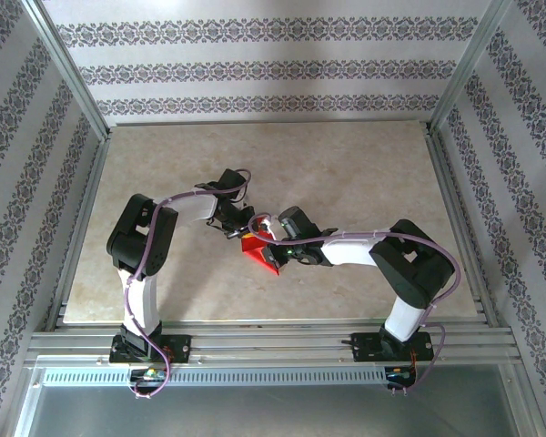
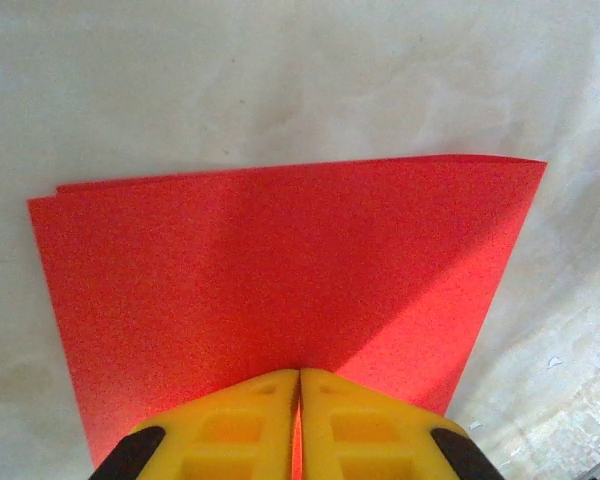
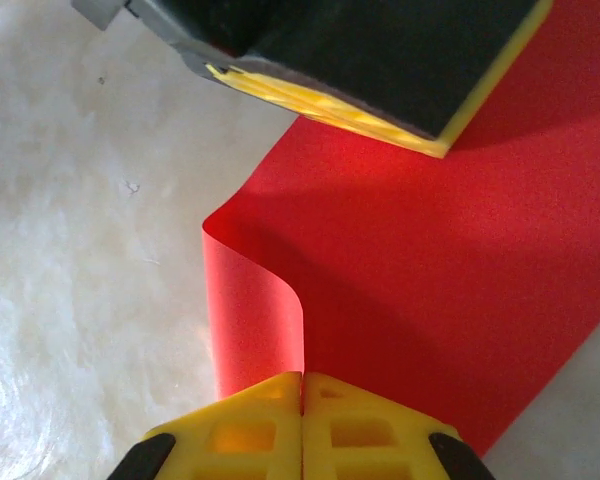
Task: Fold a paper plane with a square sheet of paper (pick it up from the middle)
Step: Third fold the triangle at the center of the table.
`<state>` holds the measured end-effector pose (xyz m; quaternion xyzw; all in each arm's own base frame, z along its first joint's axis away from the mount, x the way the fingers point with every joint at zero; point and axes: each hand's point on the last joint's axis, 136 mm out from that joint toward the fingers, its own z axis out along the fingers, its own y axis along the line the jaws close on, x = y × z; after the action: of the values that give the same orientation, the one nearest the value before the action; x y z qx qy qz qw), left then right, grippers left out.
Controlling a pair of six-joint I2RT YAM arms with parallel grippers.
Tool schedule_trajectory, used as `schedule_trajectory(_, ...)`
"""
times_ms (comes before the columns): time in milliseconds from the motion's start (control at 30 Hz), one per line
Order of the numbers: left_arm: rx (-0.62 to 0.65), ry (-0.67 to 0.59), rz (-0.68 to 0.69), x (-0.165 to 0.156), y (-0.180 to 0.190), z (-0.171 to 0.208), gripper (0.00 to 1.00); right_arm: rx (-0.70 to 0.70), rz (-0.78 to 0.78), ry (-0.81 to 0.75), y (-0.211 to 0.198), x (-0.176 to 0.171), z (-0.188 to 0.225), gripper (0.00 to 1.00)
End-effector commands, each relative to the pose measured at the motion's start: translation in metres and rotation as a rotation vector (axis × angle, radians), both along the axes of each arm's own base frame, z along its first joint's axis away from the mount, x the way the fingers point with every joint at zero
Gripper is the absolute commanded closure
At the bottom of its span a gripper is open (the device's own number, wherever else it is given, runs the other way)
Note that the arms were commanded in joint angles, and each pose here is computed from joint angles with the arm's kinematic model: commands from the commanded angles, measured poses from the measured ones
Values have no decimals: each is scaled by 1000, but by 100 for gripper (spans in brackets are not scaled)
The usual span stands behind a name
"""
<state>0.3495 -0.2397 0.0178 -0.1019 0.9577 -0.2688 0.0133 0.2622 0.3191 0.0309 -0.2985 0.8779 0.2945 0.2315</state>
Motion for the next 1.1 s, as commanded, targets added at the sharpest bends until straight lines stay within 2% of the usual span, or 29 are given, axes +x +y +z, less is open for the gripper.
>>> schedule_trajectory(0, 94, 86, -29, -23, 9, -26, 89, -24, -56, -14, -5, 13, 0, 93)
schedule_trajectory(1067, 103, 96, -35, -24, 8, -30, 90, -77, -111, 14, -18, 15, -10, 93)
